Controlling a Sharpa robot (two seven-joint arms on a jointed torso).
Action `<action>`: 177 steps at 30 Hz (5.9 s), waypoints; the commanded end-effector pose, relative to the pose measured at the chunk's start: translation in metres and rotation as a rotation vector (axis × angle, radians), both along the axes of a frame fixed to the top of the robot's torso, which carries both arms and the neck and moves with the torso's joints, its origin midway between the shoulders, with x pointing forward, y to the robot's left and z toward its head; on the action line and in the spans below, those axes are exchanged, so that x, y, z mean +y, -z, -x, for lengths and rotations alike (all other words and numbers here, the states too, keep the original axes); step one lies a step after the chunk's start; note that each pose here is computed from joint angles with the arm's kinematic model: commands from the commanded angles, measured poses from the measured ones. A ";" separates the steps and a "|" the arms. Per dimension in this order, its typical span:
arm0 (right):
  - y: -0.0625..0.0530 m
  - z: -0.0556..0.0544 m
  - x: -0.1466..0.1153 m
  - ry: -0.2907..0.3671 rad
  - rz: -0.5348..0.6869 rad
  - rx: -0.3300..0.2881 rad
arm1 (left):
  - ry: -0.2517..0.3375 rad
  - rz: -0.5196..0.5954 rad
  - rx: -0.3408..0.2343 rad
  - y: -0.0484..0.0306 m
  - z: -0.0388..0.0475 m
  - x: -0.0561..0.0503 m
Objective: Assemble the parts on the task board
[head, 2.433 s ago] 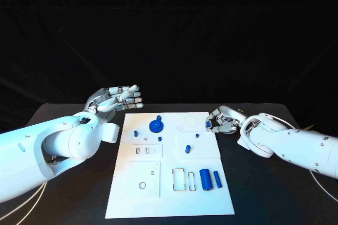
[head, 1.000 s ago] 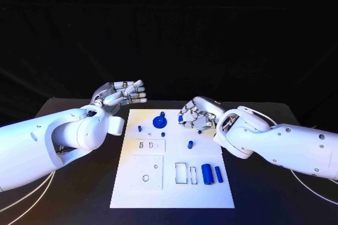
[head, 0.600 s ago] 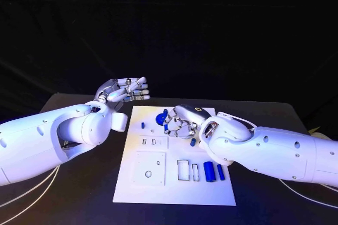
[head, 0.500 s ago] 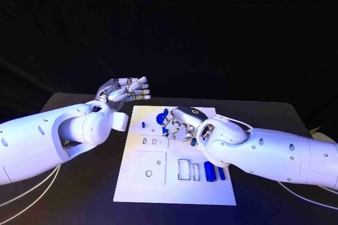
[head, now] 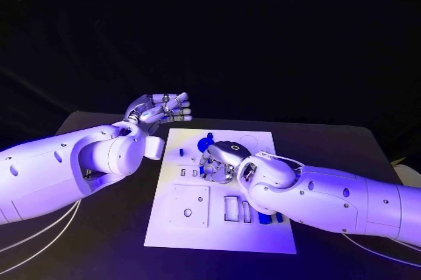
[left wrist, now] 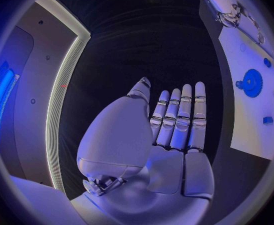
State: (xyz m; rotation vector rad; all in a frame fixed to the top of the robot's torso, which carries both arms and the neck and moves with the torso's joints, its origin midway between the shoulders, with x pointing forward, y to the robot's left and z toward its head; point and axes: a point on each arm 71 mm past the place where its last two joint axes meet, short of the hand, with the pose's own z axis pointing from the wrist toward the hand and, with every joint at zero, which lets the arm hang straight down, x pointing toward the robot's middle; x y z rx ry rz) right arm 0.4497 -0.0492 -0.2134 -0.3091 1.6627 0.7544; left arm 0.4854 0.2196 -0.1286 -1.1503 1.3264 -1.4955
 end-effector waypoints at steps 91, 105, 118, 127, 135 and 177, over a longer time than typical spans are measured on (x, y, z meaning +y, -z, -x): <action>-0.059 -0.006 -0.092 0.095 -0.369 0.091 | 0.306 -0.582 0.141 0.0298 -0.0061 0.000; -0.065 -0.009 -0.152 0.254 -0.352 0.119 | 0.322 -1.147 0.256 0.0445 -0.0127 -0.011; -0.064 -0.011 -0.159 0.285 -0.332 0.125 | 0.338 -1.316 0.330 0.0513 -0.0223 -0.038; -0.063 -0.011 -0.159 0.291 -0.325 0.125 | 0.354 -1.333 0.345 0.0542 -0.0270 -0.050; -0.063 -0.013 -0.158 0.291 -0.319 0.125 | 0.384 -1.338 0.345 0.0553 -0.0264 -0.058; -0.061 -0.013 -0.152 0.255 -0.277 0.120 | 0.463 -1.386 0.379 0.0674 -0.0291 -0.071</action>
